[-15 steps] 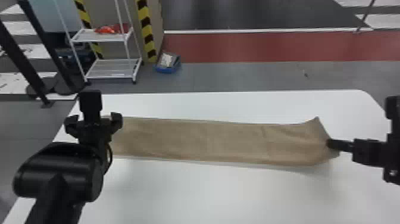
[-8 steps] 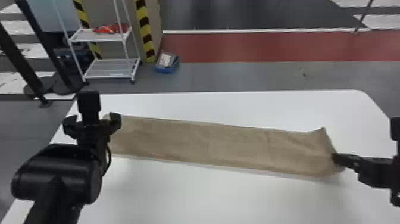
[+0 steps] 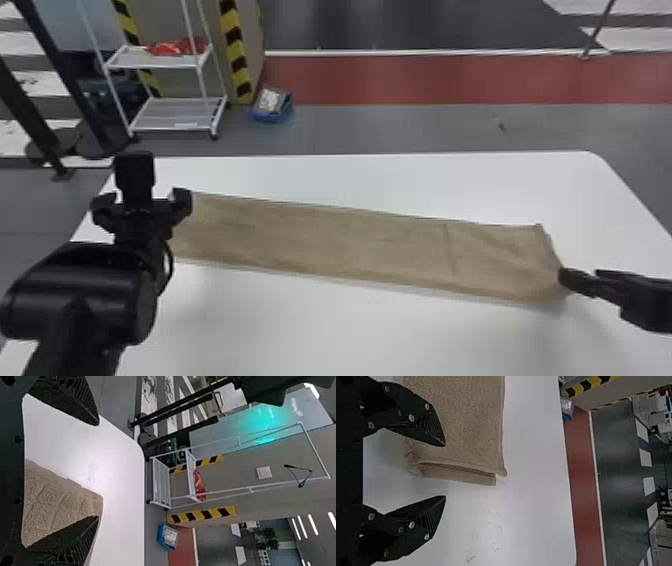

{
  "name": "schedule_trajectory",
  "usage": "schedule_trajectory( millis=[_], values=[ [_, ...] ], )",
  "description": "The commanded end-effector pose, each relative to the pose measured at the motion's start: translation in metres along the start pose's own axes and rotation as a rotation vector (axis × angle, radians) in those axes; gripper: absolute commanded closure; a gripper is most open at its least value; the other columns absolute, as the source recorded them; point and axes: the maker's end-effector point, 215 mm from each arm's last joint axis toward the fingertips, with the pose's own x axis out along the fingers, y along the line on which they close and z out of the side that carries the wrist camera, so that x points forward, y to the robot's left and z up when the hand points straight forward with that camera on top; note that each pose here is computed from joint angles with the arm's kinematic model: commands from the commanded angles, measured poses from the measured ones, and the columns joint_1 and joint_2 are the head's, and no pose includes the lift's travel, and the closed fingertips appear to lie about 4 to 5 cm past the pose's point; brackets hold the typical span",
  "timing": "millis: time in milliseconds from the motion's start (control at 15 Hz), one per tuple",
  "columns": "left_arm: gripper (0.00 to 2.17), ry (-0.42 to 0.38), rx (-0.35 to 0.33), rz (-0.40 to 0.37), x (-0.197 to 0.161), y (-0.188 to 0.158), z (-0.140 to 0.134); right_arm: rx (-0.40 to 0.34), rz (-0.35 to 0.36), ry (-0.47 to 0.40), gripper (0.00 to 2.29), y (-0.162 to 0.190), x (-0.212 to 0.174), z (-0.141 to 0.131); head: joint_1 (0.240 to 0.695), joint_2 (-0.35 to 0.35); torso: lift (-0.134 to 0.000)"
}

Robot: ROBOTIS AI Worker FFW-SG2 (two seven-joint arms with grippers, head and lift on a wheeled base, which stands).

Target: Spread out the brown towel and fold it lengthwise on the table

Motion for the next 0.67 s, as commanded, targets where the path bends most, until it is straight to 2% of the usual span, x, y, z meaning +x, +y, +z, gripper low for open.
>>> schedule_trajectory(
  millis=[0, 400, 467, 600],
  values=[
    [0.04, -0.005, -0.008, 0.000, 0.002, 0.006, 0.002, 0.038, -0.009, -0.016, 0.08, -0.013, -0.018, 0.001, 0.695, 0.021, -0.125],
    [0.16, 0.017, -0.096, -0.186, 0.024, 0.019, 0.005, 0.098, -0.027, -0.056, 0.10, -0.045, -0.055, -0.004, 0.695, -0.011, -0.125],
    [0.17, 0.038, -0.099, -0.191, 0.026, 0.026, 0.000, 0.101, -0.024, -0.057, 0.10, -0.047, -0.060, -0.006, 0.695, -0.013, -0.125],
    [0.18, 0.144, -0.088, -0.203, 0.032, 0.042, -0.028, 0.099, -0.020, -0.066, 0.10, -0.048, -0.065, -0.004, 0.695, -0.007, -0.125]
  ],
)
